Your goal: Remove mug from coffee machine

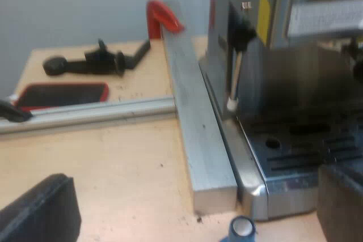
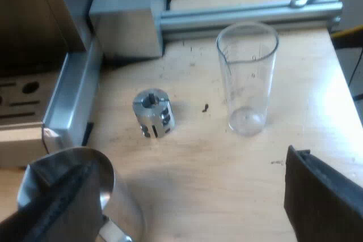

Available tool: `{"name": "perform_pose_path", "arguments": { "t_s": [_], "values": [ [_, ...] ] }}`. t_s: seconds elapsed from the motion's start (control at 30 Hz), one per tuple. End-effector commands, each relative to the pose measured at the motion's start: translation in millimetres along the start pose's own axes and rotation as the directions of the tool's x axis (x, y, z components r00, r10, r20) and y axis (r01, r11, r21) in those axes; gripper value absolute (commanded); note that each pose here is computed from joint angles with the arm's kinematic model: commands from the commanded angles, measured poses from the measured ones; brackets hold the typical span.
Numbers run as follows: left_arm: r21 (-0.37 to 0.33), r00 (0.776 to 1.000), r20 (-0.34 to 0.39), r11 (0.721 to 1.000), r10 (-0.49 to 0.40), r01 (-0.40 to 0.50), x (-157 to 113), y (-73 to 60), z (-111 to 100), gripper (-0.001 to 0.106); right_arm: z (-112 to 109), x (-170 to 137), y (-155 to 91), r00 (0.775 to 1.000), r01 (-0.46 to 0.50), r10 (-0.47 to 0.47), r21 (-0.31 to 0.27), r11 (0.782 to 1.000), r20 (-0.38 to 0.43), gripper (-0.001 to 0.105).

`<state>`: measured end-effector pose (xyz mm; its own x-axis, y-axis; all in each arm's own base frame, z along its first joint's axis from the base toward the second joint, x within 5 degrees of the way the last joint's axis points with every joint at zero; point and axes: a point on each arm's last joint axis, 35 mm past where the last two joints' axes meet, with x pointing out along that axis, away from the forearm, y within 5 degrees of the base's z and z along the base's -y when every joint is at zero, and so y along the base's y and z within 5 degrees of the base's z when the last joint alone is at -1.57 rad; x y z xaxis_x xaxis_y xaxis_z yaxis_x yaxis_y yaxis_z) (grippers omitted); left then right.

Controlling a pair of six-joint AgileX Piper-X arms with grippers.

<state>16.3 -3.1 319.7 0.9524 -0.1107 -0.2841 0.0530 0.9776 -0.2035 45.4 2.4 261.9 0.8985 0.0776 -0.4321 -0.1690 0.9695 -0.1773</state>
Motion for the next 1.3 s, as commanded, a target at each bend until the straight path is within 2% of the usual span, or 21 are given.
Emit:
{"name": "perform_pose_path", "arguments": {
  "t_s": [0.03,0.27,0.57,1.3],
  "values": [
    [-0.012,1.000,-0.009,1.000,-0.011,0.011,5.7,0.1,-0.6,0.086,-3.0,4.8,0.7,1.000,-0.015,0.015,-0.008,1.000,-0.008,0.069],
    [-0.013,0.999,-0.054,1.000,-0.005,0.005,15.7,2.8,-11.6,0.086,-17.9,16.2,3.2,0.997,-0.031,0.031,0.000,1.000,-0.071,0.069],
    [-0.017,0.994,-0.108,1.000,0.003,-0.004,26.6,6.1,-24.9,0.086,-18.0,16.5,3.2,0.997,-0.031,0.031,0.000,1.000,-0.070,0.069],
    [-0.017,0.994,-0.107,1.000,0.001,-0.002,27.1,6.1,-25.0,0.086,-18.0,16.5,3.1,0.997,-0.029,0.029,0.000,1.000,-0.071,0.069]
  ]
}}
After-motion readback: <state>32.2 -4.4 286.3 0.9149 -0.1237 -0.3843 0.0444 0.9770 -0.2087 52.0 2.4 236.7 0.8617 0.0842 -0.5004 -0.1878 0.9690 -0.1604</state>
